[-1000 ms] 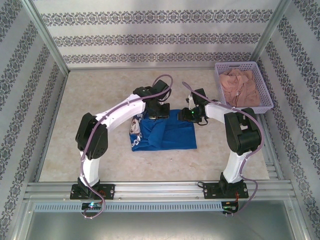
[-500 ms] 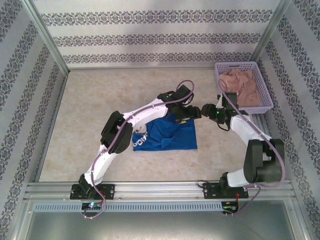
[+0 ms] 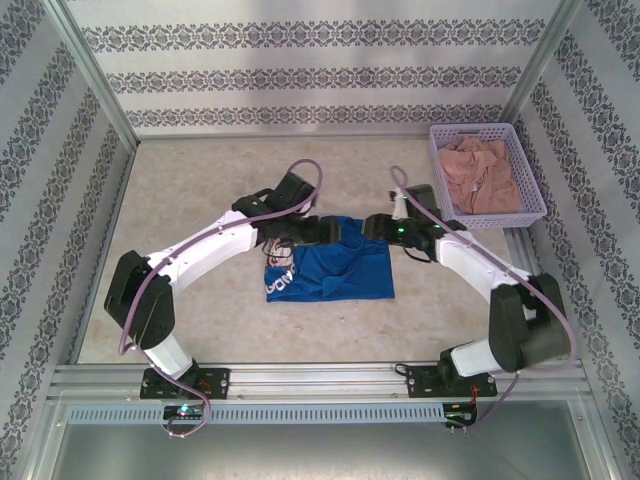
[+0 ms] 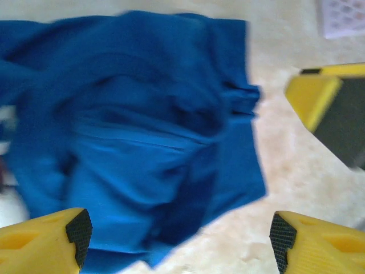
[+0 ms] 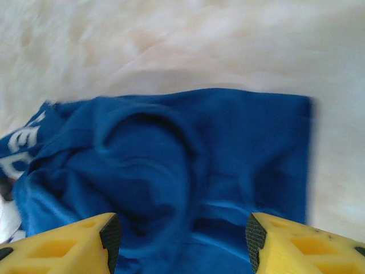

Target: Fold the inside-out t-shirt

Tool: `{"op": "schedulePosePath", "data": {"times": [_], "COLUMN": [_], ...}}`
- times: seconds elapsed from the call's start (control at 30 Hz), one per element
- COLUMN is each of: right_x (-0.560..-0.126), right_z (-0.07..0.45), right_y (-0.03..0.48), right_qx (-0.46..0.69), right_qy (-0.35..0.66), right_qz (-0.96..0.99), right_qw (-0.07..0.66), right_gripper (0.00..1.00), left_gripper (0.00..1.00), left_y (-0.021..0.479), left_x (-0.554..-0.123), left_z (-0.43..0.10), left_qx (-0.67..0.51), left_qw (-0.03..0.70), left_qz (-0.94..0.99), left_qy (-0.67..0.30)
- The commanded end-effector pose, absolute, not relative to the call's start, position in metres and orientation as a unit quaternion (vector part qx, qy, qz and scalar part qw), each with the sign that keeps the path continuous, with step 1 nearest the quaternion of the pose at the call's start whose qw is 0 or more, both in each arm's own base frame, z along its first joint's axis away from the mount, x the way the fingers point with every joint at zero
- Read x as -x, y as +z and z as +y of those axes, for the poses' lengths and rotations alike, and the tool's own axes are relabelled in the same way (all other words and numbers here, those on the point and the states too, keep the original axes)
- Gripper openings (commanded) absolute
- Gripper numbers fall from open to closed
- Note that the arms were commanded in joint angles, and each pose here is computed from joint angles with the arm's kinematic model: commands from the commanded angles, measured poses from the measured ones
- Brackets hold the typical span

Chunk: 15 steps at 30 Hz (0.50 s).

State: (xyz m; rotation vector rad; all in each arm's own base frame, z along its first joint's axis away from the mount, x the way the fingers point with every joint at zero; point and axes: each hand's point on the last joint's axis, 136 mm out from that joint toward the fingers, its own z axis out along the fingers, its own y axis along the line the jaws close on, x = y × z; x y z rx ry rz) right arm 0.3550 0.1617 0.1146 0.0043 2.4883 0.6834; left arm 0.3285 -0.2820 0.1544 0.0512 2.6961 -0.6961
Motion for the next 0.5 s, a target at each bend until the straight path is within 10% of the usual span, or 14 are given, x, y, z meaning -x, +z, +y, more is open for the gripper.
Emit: {"op": "schedulePosePath", "data": {"times": [0.0, 0.23, 0.47], "right_x": [-0.370, -0.387, -0.407], "right_z": [0.189, 0.217, 0.226], "right_y": [0.116, 0.080, 0.079], "right_qx": [0.063, 0.107, 0.110], "right_qy": [0.241, 0.209, 0.206], "right_qz": [0.924, 0.938, 0.936], "right_qw": [0.289, 0.256, 0.262], "right_gripper": [0.62, 0.58, 0.42], "left_gripper": [0.83, 0.80, 0.48], "left_y": [0.128, 0.099, 0.095], "left_x": [-0.334, -0.341, -0.338], "left_z": [-0.281, -0.291, -0.307], "left_qx": [-0.045, -0.056, -0.061], "left_qw": [0.174, 0.149, 0.146], "left_qz": [0.956, 0.960, 0.949], "left_qy": [-0.231, -0.228, -0.273]}}
